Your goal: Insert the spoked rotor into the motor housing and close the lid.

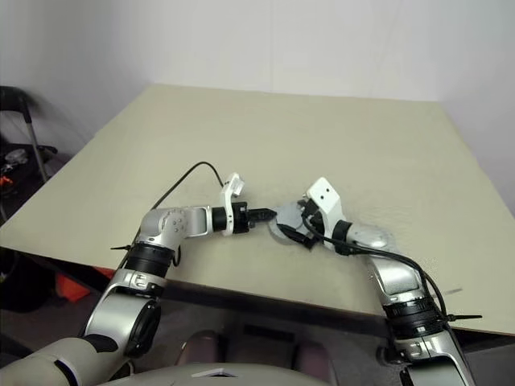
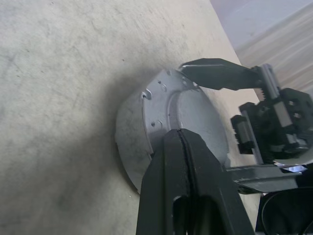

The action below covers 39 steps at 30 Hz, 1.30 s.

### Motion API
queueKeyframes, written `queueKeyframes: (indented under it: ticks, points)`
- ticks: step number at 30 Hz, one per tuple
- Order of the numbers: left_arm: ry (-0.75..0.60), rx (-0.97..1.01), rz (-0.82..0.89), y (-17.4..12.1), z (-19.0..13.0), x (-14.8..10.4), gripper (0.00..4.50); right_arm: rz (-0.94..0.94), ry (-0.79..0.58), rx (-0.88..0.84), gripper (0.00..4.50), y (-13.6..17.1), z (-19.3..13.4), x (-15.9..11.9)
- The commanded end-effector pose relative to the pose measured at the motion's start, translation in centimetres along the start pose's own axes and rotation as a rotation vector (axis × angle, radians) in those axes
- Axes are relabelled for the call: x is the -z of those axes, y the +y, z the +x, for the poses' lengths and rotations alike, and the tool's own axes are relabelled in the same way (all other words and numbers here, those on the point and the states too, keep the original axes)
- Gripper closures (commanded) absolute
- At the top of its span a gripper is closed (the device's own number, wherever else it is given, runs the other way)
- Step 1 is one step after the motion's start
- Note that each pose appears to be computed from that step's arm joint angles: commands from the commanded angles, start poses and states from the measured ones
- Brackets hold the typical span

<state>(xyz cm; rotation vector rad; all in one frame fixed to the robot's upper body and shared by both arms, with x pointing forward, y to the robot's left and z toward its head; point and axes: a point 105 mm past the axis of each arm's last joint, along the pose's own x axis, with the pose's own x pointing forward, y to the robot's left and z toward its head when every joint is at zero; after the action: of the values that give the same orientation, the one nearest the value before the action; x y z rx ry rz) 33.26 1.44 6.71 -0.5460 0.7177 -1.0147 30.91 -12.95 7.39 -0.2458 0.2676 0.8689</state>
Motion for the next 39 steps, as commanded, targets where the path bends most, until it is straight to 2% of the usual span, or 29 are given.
queueKeyframes:
  ticks: [1,6,10,14,18,23,28,35,39]
  points:
    - [0.033,-0.038,-0.01,0.7,-0.2,0.8,4.5,-0.063,-0.09,0.033,0.03,-0.7,-2.0,-3.4]
    - [0.042,-0.021,-0.01,0.4,0.0,0.8,4.5,-0.06,-0.166,0.062,0.03,-1.0,-3.7,-6.0]
    - [0.053,-0.006,-0.005,0.1,0.2,1.0,4.5,0.054,-0.212,0.142,0.03,-2.5,-4.7,-6.8]
    - [0.051,0.008,0.003,-0.1,0.3,0.9,4.5,0.27,-0.175,0.264,0.03,-4.8,-5.7,-5.2]
    - [0.047,0.017,0.009,-0.3,0.3,0.7,4.5,0.615,-0.131,0.333,0.03,-6.0,-6.8,-3.0]
    - [0.038,0.001,0.016,0.1,0.1,0.4,4.5,0.964,-0.11,0.168,0.03,-3.3,-7.5,-2.1]
    - [0.031,-0.007,0.017,0.3,-0.1,0.1,4.5,1.066,-0.033,0.111,0.03,-0.7,-7.2,0.0]
    - [0.019,-0.018,0.019,0.5,-0.3,-0.1,4.5,1.198,0.069,0.187,0.03,0.2,-6.8,3.4]
    - [0.008,-0.03,0.021,0.8,-0.5,-0.5,4.5,1.242,0.065,0.171,0.03,0.6,-5.8,3.6]
